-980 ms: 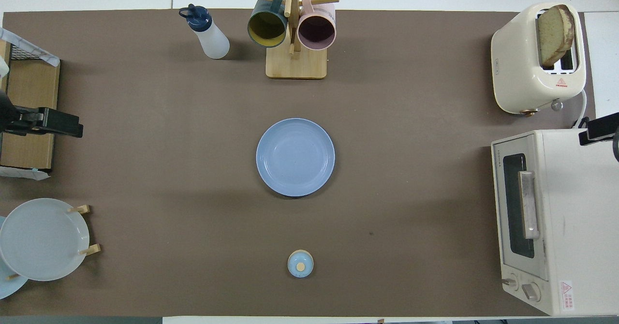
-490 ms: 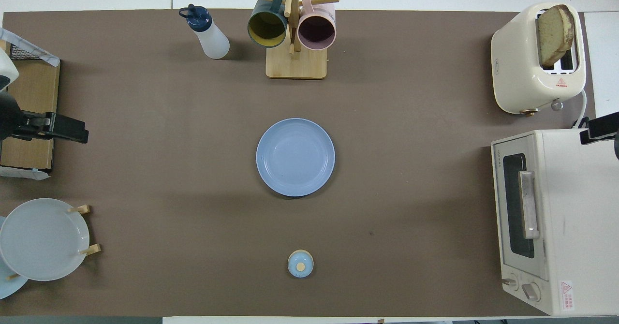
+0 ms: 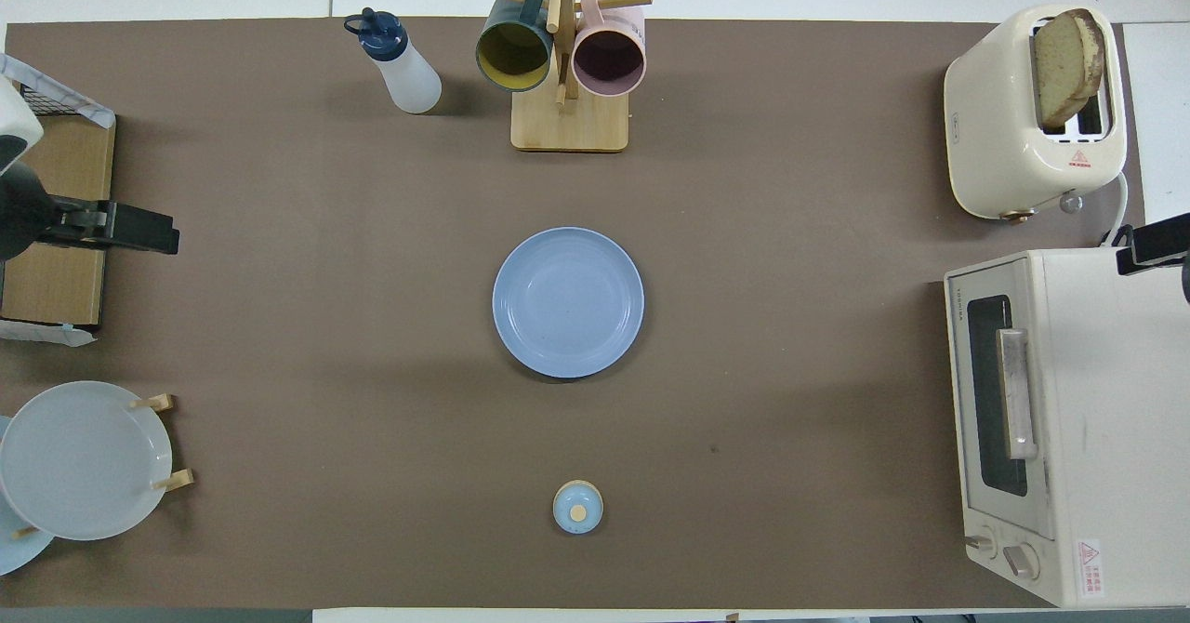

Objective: Put bread on plate and add seasoning
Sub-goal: 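Reach the left gripper to the bottle while the right gripper grasps the bread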

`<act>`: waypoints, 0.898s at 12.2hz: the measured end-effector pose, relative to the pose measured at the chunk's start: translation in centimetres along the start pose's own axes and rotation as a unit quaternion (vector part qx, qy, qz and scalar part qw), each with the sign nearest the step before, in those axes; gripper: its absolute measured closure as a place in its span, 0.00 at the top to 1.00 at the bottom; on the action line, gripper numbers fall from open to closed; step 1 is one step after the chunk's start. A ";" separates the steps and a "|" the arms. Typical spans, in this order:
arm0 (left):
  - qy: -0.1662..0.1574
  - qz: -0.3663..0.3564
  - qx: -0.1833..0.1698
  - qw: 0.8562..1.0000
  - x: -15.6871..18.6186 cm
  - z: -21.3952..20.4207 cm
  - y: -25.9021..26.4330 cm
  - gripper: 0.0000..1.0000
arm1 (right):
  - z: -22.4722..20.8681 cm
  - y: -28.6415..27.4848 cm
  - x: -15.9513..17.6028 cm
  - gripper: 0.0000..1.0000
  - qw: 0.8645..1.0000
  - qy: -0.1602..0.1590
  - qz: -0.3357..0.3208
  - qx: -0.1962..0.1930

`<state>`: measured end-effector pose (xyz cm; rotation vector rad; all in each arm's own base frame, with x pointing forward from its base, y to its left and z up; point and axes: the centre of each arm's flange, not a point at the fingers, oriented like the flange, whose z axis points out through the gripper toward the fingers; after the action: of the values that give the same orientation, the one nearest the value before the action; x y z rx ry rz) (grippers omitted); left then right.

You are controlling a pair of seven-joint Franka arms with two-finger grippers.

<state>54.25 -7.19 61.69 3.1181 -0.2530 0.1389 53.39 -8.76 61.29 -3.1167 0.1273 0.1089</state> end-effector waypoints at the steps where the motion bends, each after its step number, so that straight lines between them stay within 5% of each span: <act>1: 0.033 0.007 0.000 0.999 0.5 0.8 1.3 1.00 | -0.3 0.2 0.3 1.00 1.000 0.016 0.002 -0.001; 4: 0.119 0.025 -0.004 0.993 0.6 5.7 4.4 1.00 | -1.5 2.0 2.1 1.00 0.994 0.107 0.017 -0.009; 7: 0.182 0.042 -0.006 0.982 0.0 12.8 7.7 1.00 | 0.7 2.4 4.9 1.00 0.973 0.228 -0.008 -0.028; 11: 0.223 0.036 -0.022 0.974 0.9 23.7 12.8 1.00 | 7.6 3.0 8.1 1.00 0.956 0.291 -0.036 -0.036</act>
<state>55.15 -20.37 38.21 2.9254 -0.3506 0.8050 60.70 -12.27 53.11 -3.1092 0.0168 -0.8227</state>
